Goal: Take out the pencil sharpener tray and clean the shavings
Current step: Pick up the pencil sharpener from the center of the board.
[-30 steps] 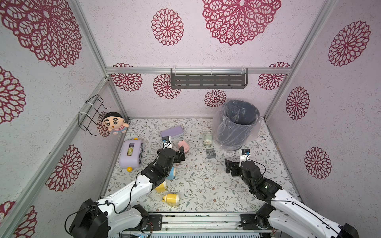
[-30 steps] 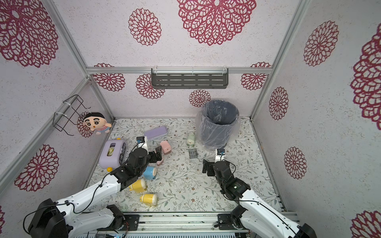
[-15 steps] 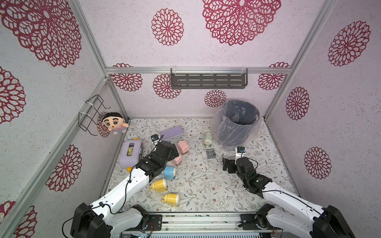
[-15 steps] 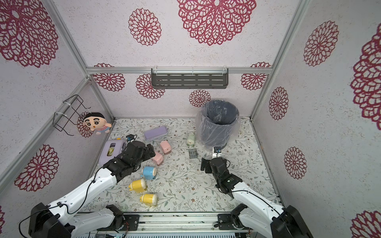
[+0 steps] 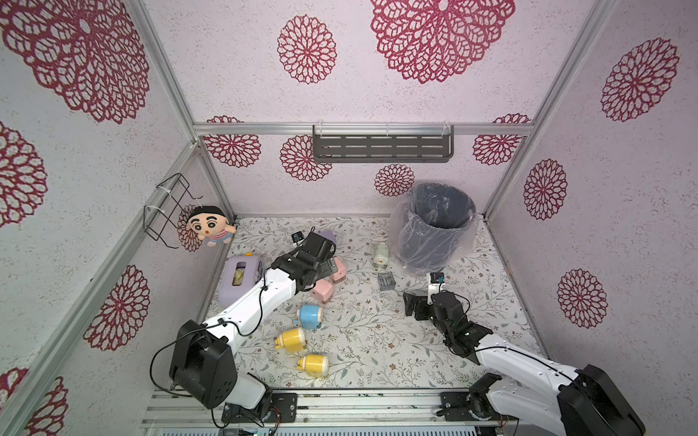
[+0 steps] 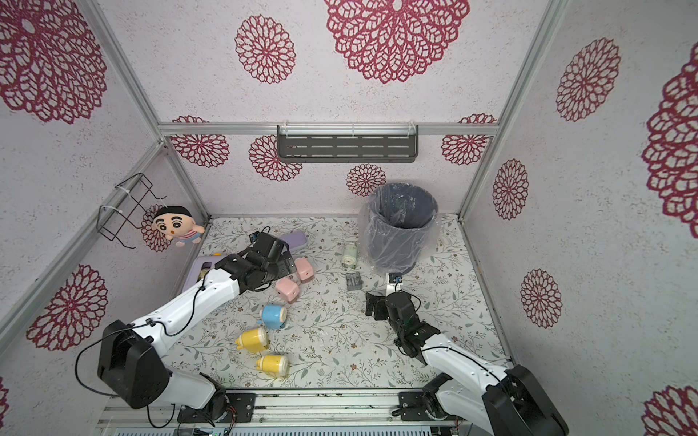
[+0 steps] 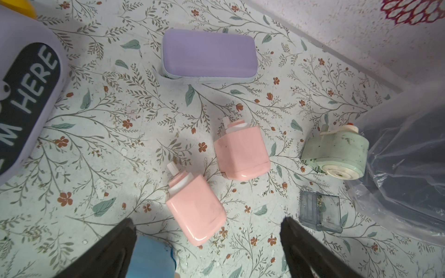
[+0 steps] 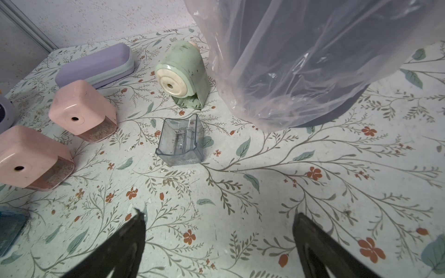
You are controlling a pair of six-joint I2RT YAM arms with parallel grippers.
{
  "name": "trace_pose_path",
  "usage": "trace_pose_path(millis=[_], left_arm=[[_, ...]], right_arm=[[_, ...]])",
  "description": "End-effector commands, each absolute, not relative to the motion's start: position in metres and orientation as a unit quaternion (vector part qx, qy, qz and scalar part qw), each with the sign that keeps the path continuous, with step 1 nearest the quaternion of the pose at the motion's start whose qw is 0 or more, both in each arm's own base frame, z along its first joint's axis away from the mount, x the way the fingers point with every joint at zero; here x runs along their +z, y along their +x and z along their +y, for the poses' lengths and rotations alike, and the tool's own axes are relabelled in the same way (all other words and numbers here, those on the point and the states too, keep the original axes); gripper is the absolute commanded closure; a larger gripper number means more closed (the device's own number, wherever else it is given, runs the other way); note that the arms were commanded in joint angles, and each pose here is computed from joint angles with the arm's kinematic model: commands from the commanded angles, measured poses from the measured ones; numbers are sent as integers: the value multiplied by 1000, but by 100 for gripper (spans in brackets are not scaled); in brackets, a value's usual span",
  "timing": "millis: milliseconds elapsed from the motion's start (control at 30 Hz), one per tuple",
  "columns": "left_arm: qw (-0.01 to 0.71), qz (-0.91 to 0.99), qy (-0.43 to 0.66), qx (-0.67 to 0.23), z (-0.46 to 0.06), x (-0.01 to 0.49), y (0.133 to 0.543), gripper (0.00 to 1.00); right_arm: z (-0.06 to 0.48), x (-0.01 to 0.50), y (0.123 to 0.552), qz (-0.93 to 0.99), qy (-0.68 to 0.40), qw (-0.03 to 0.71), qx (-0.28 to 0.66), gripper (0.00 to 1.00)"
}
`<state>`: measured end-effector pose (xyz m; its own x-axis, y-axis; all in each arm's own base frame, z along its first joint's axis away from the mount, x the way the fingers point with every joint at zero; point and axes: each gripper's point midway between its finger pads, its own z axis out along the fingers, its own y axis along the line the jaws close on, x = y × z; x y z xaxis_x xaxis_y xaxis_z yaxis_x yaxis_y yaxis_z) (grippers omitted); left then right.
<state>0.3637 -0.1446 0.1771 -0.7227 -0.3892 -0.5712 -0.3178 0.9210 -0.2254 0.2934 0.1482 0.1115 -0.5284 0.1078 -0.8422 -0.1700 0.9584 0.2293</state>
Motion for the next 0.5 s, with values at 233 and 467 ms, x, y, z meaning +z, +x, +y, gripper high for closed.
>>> trace_pose_path(millis=[233,467], left_arm=[[238,941,-240,-8,-148,164,374,2],[196,947,-255,10,-163,153,398,1]], right_arm=[[145,139,297,834,-3,529,158,1],[147,141,297,831,-5,530,168,1]])
